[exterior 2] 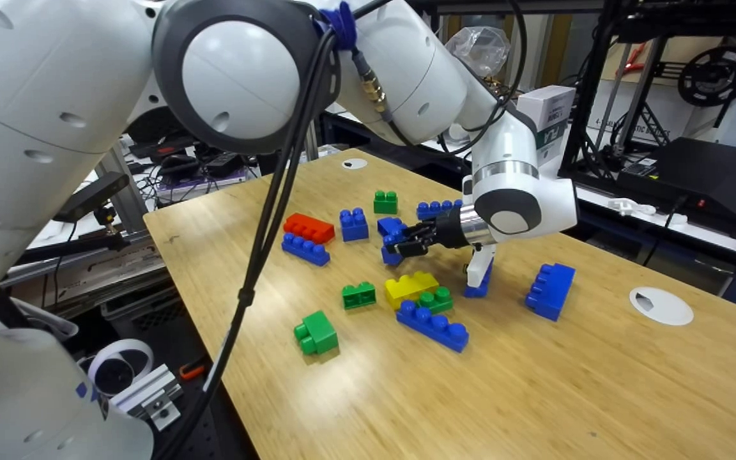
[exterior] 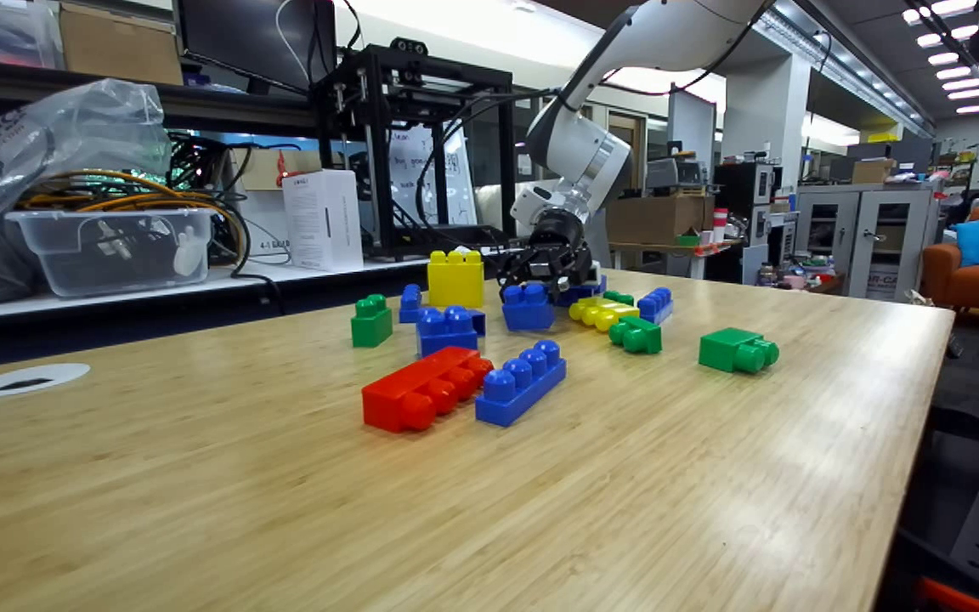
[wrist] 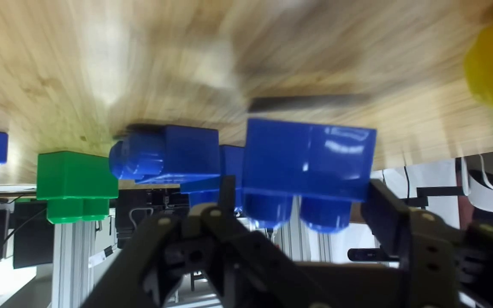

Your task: Put one of the small blue blocks upright

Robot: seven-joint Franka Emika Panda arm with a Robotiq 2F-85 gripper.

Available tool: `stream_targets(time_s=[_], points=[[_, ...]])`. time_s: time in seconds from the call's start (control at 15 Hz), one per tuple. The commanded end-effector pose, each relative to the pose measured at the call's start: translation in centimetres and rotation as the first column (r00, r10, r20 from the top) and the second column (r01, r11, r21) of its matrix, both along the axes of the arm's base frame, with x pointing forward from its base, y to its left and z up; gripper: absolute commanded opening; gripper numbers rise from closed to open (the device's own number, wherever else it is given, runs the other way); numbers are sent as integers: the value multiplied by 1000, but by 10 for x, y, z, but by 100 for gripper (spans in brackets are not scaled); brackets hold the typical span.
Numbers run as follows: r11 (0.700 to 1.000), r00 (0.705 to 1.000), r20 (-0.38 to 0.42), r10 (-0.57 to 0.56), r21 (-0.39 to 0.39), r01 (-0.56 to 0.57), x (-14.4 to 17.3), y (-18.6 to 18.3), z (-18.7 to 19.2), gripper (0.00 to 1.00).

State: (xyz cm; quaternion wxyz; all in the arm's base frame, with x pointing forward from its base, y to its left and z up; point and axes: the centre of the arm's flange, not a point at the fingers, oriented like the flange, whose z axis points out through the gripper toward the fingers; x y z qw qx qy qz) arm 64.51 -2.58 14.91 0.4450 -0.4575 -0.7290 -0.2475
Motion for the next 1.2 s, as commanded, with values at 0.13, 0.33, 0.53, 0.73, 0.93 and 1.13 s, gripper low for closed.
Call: stream_targets(time_s=[0.13,0.33,0.53,0.73,0.93,1.13], points=[[1000,999,25,20,18,-20,3,-4,-1,100],[1000,999,33,11,15,-11,5,-4,2,100],[1000,997,76,-10,-4,11,5,-8,25,100],[999,990,136,-45,-20,48,5,-12,67,100],[993,978,172,-114,-16,118,5,-14,118,100],[983,966,191,-175,-13,181,-5,-18,162,100]])
